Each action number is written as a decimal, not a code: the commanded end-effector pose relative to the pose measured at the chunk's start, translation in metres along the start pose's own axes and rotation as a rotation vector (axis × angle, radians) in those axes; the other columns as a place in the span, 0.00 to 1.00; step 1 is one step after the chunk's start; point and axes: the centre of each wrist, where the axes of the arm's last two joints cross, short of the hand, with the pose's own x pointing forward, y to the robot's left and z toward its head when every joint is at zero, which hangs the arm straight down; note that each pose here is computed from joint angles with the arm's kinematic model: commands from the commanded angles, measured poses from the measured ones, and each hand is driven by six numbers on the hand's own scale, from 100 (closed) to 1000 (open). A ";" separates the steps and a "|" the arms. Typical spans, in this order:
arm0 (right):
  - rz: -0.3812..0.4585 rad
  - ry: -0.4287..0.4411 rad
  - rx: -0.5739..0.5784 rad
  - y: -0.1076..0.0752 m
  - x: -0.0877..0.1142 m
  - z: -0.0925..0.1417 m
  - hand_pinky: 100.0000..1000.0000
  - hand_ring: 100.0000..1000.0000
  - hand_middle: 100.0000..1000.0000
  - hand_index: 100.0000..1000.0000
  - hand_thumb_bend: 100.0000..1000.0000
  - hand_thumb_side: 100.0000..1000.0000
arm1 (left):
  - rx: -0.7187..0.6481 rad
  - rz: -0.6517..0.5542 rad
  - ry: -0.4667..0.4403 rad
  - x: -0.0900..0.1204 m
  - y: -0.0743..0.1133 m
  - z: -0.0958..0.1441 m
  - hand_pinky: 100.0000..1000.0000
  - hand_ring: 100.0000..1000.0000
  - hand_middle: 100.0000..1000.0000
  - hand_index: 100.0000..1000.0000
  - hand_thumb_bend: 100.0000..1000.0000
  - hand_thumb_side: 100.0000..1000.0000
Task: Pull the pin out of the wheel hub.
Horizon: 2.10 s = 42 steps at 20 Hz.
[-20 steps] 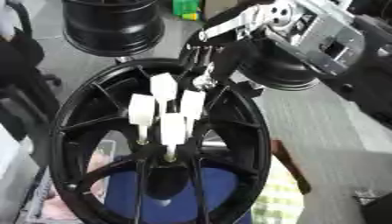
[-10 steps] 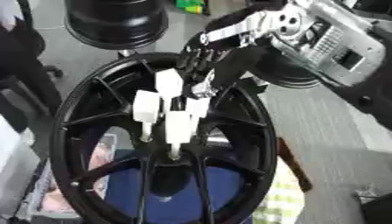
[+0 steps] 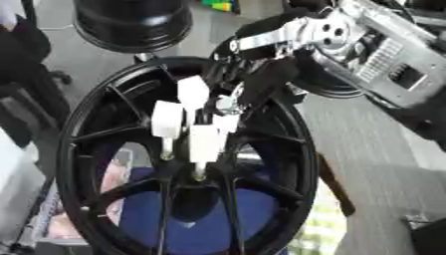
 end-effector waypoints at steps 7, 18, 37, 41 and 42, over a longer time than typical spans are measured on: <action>0.017 0.104 -0.013 -0.001 -0.004 0.009 0.86 0.87 0.83 0.90 0.25 0.43 | -0.015 -0.007 -0.042 0.006 0.003 -0.009 0.73 0.79 0.71 0.84 0.10 0.54; -0.011 0.125 -0.012 0.001 -0.017 0.002 0.86 0.87 0.83 0.90 0.25 0.43 | -0.014 0.002 -0.046 0.007 0.001 -0.010 0.73 0.79 0.71 0.84 0.10 0.55; -0.035 0.132 0.021 0.009 -0.032 -0.009 0.86 0.88 0.84 0.90 0.26 0.43 | -0.010 0.010 -0.053 0.008 0.000 -0.012 0.73 0.79 0.71 0.83 0.10 0.55; -0.044 0.141 0.029 0.011 -0.038 -0.013 0.86 0.88 0.84 0.90 0.26 0.43 | -0.008 0.011 -0.054 0.008 0.000 -0.012 0.73 0.79 0.71 0.83 0.10 0.55; -0.046 0.142 0.029 0.012 -0.039 -0.013 0.86 0.88 0.84 0.90 0.26 0.43 | -0.007 0.012 -0.053 0.007 0.000 -0.012 0.73 0.79 0.71 0.83 0.10 0.55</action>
